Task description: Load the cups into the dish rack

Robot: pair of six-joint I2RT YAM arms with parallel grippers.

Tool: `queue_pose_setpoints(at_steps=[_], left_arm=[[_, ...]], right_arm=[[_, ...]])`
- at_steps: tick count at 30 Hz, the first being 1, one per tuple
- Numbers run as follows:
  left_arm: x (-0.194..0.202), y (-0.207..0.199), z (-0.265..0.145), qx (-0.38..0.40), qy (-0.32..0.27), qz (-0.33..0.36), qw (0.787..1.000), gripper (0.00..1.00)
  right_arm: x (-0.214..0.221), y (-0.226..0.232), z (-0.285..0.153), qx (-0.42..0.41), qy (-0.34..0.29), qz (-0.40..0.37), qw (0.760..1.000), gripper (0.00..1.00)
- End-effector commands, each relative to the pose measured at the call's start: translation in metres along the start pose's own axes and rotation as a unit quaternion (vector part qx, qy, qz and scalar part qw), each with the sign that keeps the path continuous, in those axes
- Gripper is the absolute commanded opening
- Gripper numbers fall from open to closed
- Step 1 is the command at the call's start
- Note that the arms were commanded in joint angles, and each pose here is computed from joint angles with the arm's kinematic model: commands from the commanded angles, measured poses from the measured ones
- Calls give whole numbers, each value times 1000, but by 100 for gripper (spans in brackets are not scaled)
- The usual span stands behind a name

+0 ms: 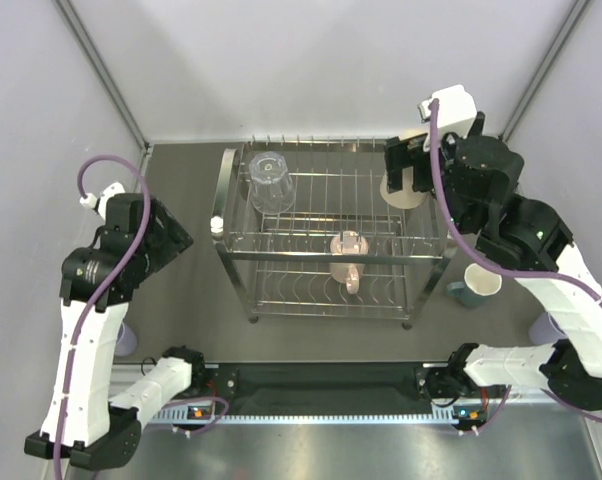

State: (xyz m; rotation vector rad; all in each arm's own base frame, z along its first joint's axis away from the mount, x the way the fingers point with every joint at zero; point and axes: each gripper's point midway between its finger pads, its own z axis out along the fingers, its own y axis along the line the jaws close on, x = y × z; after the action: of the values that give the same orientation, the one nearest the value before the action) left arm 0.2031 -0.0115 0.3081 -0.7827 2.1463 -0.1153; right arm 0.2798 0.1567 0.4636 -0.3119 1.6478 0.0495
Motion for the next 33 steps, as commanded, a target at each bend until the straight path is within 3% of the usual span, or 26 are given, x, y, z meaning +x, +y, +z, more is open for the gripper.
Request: queue_pose_setpoints(at_steps=[1, 9, 15, 23, 27, 33], left_arm=[[1, 7, 9, -32, 4, 10, 999, 74], [-7, 31, 27, -140, 4, 44, 989, 81], [3, 62, 50, -236, 48, 44, 969, 80], [0, 121, 67, -321, 48, -45, 945, 71], [-6, 157, 63, -365, 20, -67, 928, 66], [16, 189, 76, -379, 28, -106, 919, 62]], right_arm=[[-32, -16, -16, 1, -28, 23, 999, 100], [-65, -30, -46, -21, -60, 56, 996, 100], [-47, -25, -60, -55, -38, 52, 996, 100], [-34, 2, -92, -167, -43, 86, 981, 100], [-40, 13, -108, -212, -50, 110, 970, 100], [-41, 25, -125, -259, -51, 118, 957, 100]])
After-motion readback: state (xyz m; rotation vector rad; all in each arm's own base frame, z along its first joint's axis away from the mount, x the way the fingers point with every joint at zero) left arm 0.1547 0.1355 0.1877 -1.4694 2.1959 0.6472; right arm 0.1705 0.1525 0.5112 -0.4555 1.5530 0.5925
